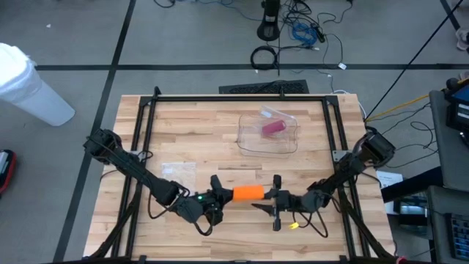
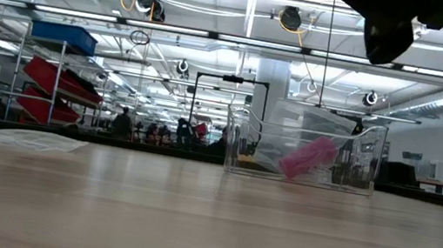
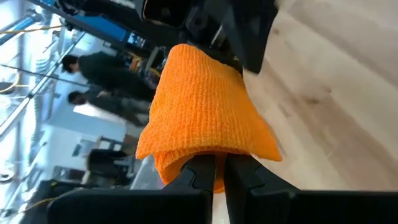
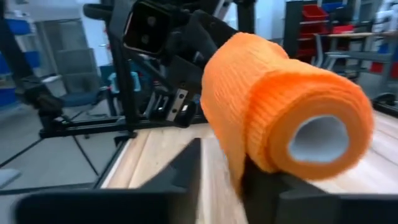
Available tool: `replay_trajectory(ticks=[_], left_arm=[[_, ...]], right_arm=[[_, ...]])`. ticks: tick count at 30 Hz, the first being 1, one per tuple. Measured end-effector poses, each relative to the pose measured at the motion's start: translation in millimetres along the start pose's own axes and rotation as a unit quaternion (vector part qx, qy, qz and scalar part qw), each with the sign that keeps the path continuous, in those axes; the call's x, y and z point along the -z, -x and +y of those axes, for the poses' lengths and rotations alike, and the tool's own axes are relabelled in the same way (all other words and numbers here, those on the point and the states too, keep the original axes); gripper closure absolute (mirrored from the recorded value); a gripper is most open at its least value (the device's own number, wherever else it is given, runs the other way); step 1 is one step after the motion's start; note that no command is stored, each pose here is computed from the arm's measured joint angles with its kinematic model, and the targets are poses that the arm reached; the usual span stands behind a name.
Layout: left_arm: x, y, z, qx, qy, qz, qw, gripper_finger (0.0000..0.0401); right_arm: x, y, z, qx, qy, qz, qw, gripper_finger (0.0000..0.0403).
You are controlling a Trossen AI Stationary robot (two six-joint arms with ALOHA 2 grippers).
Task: Roll bandage
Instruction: Roll the orange bandage
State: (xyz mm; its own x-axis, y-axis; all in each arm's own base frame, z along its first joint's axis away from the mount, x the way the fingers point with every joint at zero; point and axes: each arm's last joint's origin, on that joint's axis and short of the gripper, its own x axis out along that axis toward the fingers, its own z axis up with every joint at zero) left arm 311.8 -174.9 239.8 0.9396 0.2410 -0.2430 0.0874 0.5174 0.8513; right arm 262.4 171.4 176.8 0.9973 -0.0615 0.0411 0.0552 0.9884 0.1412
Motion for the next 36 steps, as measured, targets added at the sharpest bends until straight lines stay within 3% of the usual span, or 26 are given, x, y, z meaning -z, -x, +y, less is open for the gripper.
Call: replay_trajectory(ticks=[4,9,13,19,27,30,36], left_arm=[[-1,0,0,0.009,0.011,-0.012,1.000,0.0388],[0,0,0,0.001,0.027,-0.003,1.000,0.0388],[2,0,2,-0.035,0.040,0.033,0.998,0.0388],[4,-3,4,-0.029,0.044,0.026,0.998,0.0388],[-3,0,3,-0.009,0.054,-0.017,0.998,0.0388],[-4,2,1,-0.017,0.049,-0.007,0.999,0.0388],[-6,5,-1,-0.015,0.055,-0.010,0.998,0.0388]], right_arm=[[0,-2,-2,-0.005,0.018,0.000,1.000,0.0392],[-1,2,2,-0.002,0.024,-0.004,1.000,0.0402],[0,6,10,-0.049,0.017,0.002,0.999,0.0403],[0,10,16,-0.086,0.001,0.003,0.996,0.0403],[15,1,-1,-0.008,-0.018,0.069,0.997,0.0403],[15,2,0,-0.006,-0.027,0.067,0.997,0.0403],[3,11,5,0.051,0.000,0.038,0.998,0.0403]])
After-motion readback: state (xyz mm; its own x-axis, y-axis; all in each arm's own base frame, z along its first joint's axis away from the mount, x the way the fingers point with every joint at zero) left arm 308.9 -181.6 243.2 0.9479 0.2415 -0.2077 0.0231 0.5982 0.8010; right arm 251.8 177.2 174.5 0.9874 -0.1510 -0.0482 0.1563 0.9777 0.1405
